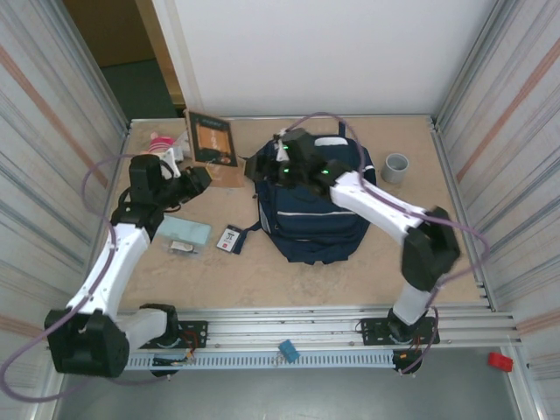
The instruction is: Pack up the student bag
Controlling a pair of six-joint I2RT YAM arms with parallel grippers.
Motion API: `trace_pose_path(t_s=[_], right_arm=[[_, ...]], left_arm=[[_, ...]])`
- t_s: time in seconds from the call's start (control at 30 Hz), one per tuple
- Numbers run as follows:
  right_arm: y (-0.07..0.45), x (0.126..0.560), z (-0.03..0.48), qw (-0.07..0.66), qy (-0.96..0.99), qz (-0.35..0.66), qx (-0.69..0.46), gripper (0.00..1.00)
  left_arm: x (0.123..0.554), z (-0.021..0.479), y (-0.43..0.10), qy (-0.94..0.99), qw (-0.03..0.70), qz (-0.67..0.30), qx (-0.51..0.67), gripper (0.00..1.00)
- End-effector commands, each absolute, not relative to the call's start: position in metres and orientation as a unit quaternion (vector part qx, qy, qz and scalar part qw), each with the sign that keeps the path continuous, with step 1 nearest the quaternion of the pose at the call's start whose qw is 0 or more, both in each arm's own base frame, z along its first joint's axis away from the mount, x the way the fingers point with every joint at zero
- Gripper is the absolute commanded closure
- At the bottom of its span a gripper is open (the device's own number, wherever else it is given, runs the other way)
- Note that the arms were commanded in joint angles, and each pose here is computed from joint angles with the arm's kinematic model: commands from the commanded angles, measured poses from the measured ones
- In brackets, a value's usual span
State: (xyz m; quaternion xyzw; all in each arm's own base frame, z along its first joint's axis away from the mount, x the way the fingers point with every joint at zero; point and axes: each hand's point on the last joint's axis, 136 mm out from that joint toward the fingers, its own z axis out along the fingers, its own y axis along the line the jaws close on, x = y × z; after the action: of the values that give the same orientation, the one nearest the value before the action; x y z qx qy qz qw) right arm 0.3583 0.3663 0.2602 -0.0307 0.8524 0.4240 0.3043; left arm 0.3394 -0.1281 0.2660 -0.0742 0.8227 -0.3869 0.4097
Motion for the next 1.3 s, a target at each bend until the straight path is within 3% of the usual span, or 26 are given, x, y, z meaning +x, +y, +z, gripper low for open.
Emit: trace_pose_path(t_s=[0.0,0.13,0.17,0.77,1.03,1.13,1.27], right_arm=[[0.350,0.348,0.310,0.373,0.790,0.485,-0.030,0.19],[0.315,0.328,0.340,0.423,0.755,0.500,-0.037,0.09],[0.306,0.326,0.345,0.430,0.752,0.498,-0.031,0.01],[0.249,0.265,0.399,0.439,0.672,0.582,-0.133,0.01],[0.259,0.217,0.427,0.400,0.605,0.646,-0.239,0.00],[0.254,0.203,0.437,0.418,0.587,0.643,-0.259,0.12],[0.242,0.194,0.448,0.466,0.573,0.623,-0.258,0.36]], left_arm=[[0.327,0.326,-0.161,0.747,0.492,-0.447,0.018,1.00],[0.303,0.357,-0.189,0.698,0.517,-0.482,0.113,1.00],[0.297,0.364,-0.197,0.687,0.518,-0.490,0.136,1.00],[0.205,0.448,-0.269,0.530,0.501,-0.582,0.359,1.00],[0.209,0.448,-0.278,0.532,0.500,-0.581,0.361,1.00],[0.221,0.439,-0.276,0.555,0.513,-0.558,0.342,1.00],[0.228,0.433,-0.276,0.565,0.518,-0.550,0.330,1.00]])
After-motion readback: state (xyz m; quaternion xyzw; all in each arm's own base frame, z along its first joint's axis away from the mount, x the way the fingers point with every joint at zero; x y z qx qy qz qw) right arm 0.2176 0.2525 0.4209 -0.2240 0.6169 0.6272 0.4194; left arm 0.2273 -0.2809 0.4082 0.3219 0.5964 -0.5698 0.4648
